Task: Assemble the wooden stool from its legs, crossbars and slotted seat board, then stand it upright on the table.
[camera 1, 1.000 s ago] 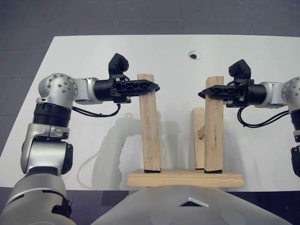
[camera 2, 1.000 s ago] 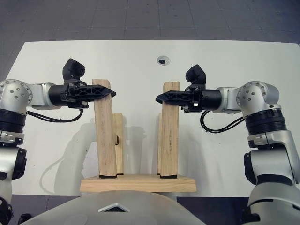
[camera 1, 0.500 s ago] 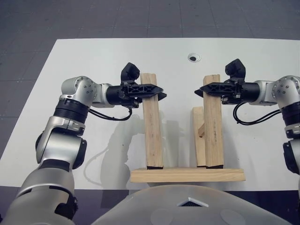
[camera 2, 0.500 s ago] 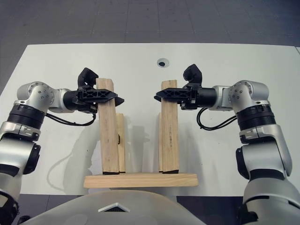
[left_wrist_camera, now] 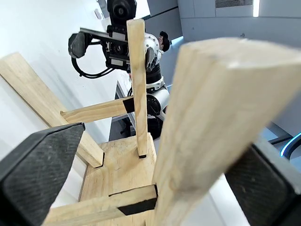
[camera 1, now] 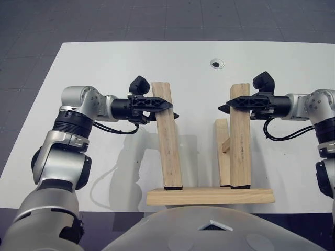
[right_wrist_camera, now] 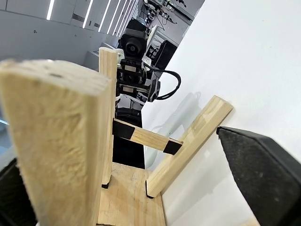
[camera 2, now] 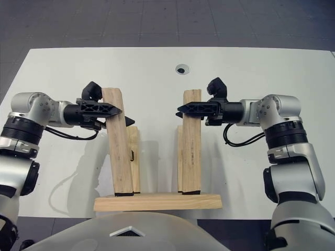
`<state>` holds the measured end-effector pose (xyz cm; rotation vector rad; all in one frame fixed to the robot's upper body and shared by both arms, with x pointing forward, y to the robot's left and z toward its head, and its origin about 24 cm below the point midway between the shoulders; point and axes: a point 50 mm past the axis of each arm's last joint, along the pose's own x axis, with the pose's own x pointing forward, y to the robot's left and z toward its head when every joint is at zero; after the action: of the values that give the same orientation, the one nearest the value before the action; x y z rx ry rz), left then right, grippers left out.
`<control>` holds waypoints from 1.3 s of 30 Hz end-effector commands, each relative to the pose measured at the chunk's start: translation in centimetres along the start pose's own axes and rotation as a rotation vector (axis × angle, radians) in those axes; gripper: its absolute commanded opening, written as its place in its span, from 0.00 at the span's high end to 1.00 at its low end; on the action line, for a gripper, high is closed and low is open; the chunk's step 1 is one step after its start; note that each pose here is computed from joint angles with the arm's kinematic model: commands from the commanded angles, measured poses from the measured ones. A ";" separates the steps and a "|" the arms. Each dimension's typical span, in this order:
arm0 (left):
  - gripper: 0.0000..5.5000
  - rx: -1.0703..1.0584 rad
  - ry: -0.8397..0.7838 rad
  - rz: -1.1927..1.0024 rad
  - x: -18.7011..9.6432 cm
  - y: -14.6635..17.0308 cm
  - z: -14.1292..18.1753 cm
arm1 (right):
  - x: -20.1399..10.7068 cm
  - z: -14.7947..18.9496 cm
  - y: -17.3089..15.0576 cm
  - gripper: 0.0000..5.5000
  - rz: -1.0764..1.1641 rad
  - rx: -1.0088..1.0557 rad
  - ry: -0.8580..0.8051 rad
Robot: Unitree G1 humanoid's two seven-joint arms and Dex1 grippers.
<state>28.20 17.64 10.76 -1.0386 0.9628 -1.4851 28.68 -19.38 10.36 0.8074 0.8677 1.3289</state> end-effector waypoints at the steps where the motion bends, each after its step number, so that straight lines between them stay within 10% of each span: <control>1: 0.01 0.048 0.012 -0.011 -0.7 -1.7 0.2 | -1.6 -1.8 -0.7 0.00 -0.178 0.041 0.040; 39: 0.00 0.420 0.044 0.180 -4.7 -3.5 -6.3 | -8.1 -4.2 6.8 0.00 -0.250 -0.240 -0.115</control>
<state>22.04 22.25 11.13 -0.6912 0.7259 -1.5219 22.61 -25.29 14.66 0.6071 0.6848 1.1788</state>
